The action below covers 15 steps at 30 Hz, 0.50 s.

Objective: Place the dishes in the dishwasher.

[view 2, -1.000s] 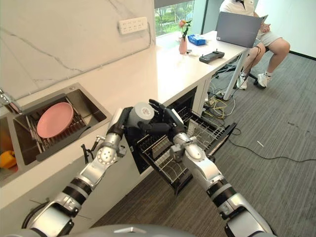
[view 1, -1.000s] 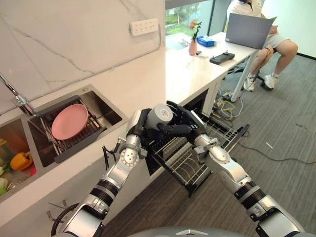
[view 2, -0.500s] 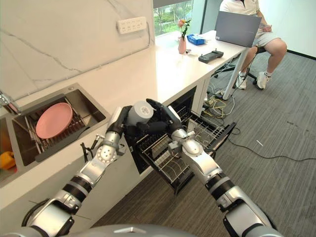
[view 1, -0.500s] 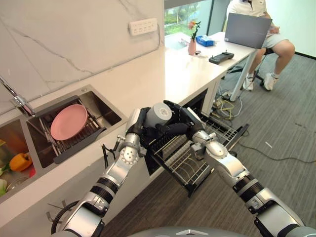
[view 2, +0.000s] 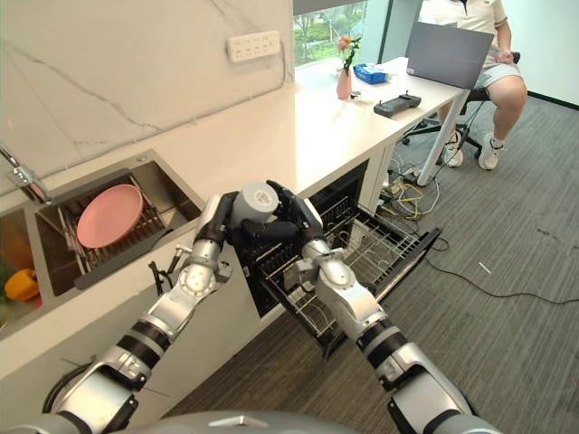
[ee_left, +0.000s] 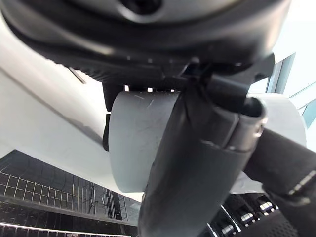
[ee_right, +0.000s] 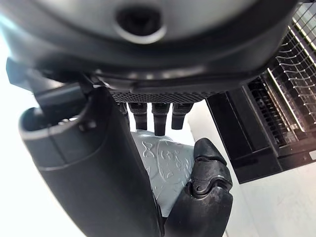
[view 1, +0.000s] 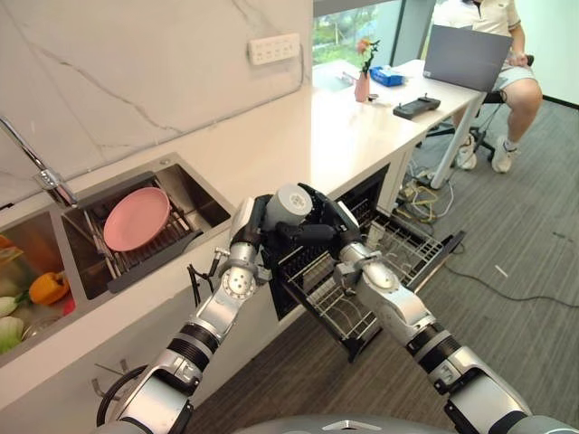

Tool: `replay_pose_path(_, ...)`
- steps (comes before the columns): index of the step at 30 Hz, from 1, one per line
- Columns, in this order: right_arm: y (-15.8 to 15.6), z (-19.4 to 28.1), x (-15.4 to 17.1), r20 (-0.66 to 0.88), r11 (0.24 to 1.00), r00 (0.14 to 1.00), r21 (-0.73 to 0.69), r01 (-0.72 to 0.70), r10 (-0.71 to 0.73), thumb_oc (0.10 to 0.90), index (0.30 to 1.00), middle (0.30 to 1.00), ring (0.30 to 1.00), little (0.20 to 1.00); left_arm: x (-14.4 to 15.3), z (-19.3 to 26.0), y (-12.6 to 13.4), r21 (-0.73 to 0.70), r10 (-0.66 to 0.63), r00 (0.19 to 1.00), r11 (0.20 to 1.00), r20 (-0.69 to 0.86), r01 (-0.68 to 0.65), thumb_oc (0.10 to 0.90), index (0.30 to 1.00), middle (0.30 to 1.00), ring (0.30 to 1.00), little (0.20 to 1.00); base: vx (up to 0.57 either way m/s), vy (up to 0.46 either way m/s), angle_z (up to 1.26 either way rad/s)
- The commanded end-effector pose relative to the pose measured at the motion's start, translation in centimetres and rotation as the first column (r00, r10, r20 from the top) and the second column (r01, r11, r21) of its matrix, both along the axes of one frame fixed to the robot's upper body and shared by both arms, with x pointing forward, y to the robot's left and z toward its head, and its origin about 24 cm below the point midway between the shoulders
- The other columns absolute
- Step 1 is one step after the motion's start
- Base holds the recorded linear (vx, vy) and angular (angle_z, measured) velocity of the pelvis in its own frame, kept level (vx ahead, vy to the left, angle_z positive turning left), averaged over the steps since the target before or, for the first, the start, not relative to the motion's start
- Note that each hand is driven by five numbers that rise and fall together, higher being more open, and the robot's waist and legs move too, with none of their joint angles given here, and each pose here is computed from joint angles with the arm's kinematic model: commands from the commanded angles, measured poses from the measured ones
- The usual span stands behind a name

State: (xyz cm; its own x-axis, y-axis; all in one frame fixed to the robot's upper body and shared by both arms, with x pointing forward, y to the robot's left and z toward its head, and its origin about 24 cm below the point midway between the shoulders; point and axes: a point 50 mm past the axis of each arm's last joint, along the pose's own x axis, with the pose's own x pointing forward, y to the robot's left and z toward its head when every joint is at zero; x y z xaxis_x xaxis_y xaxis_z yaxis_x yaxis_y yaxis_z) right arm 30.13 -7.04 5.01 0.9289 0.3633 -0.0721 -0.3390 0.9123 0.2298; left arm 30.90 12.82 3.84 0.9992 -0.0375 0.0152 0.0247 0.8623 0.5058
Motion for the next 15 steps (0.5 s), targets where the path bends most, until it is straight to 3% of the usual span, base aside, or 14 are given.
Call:
replay_pose_path(1,8.6,5.7,-0.8,0.161,0.931,0.966,0.277,-0.240,0.201,0.800,0.900,0.900,0.900,0.900,0.8,6.8,-11.0,0.011,-0.380,0.883,0.920,0.275,0.392,0.400,0.300,0.300,0.300,0.300,-0.01,0.007,0.05)
replay_pose_path(15,9.4,6.2,-1.1,0.125,0.853,0.974,0.472,-0.224,0.187,0.800,0.900,0.900,0.900,0.900,-0.3,7.1,-13.6,0.058,-0.473,0.827,0.876,0.304,0.480,0.400,0.300,0.300,0.300,0.300,-0.01,0.008,0.06)
